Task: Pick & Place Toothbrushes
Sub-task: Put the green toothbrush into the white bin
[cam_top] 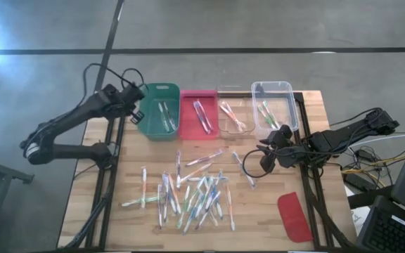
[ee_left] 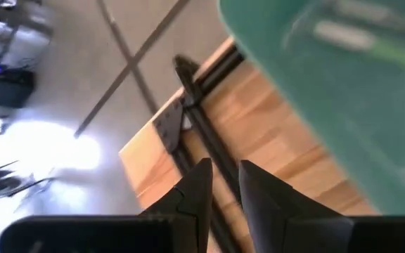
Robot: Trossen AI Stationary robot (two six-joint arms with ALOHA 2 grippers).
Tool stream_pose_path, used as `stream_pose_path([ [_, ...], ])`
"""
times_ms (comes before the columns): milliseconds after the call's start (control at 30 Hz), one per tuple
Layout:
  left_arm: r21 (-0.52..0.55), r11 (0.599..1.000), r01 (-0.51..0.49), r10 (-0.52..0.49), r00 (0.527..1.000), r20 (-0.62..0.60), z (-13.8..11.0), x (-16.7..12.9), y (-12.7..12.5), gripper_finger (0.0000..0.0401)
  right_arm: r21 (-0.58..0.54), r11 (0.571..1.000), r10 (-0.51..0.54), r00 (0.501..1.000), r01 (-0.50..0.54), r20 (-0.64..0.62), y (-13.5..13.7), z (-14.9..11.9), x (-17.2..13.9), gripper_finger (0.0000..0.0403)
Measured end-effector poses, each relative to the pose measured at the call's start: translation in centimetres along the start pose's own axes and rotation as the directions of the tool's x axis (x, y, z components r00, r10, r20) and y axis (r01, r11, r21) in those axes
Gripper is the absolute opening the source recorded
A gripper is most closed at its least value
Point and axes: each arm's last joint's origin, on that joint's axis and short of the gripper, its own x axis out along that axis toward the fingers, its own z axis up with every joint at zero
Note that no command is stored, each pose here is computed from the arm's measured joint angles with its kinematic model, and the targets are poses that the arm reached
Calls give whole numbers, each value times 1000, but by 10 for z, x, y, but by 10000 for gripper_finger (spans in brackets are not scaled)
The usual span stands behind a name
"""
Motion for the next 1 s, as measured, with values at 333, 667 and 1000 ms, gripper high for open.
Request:
stream_pose_path([
  [333, 43, 823, 567, -539, 754, 376, -6, -48, -2, 78, 21, 1000, 18, 1000, -19, 19, 2, 2, 0, 137],
  [667, 275, 631, 725, -668, 328, 669, -18, -74, -39, 78, 59, 997, 50, 997, -54, 56, 6, 6, 0, 158],
  [1000, 505, 446, 739, -722, -35, 691, -49, -76, -87, 78, 51, 997, 55, 997, -58, 61, 7, 7, 0, 178],
])
